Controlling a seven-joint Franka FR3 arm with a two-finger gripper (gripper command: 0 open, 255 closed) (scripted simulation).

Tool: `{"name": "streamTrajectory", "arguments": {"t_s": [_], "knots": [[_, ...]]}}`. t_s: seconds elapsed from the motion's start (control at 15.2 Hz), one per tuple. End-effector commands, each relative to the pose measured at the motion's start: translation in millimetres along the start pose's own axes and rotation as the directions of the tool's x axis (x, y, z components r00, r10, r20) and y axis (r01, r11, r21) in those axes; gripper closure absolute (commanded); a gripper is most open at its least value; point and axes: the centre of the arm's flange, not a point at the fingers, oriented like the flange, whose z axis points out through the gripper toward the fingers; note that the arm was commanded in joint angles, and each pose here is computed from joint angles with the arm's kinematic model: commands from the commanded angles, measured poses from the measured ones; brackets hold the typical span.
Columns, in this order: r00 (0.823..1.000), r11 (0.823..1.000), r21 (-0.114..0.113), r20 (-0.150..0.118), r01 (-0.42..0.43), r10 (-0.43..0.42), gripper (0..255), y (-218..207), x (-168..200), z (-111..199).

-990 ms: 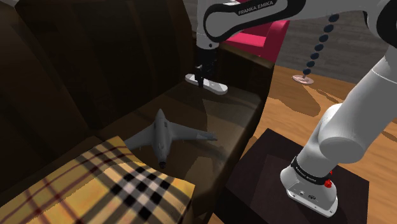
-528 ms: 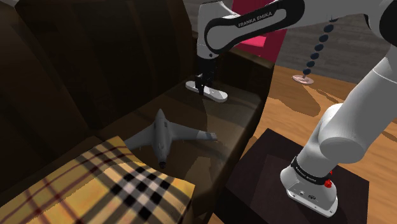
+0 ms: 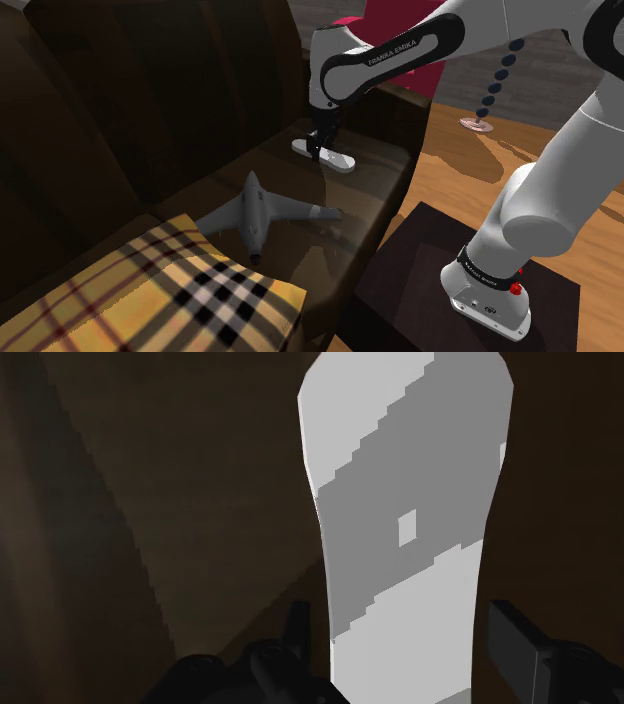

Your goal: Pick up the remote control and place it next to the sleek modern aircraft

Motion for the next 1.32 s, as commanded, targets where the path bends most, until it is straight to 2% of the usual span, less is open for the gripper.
{"name": "streamTrajectory", "arguments": {"t_s": [0.0,0.73,1.25], "knots": [[1.0,1.0,0.0,-0.001,0.0,0.0,255,-1.2,0.7,9.4],[1.0,1.0,0.0,-0.001,0.0,0.0,255,-2.6,1.3,69.2],[1.0,1.0,0.0,-0.001,0.0,0.0,255,-2.6,1.3,69.2]]}}
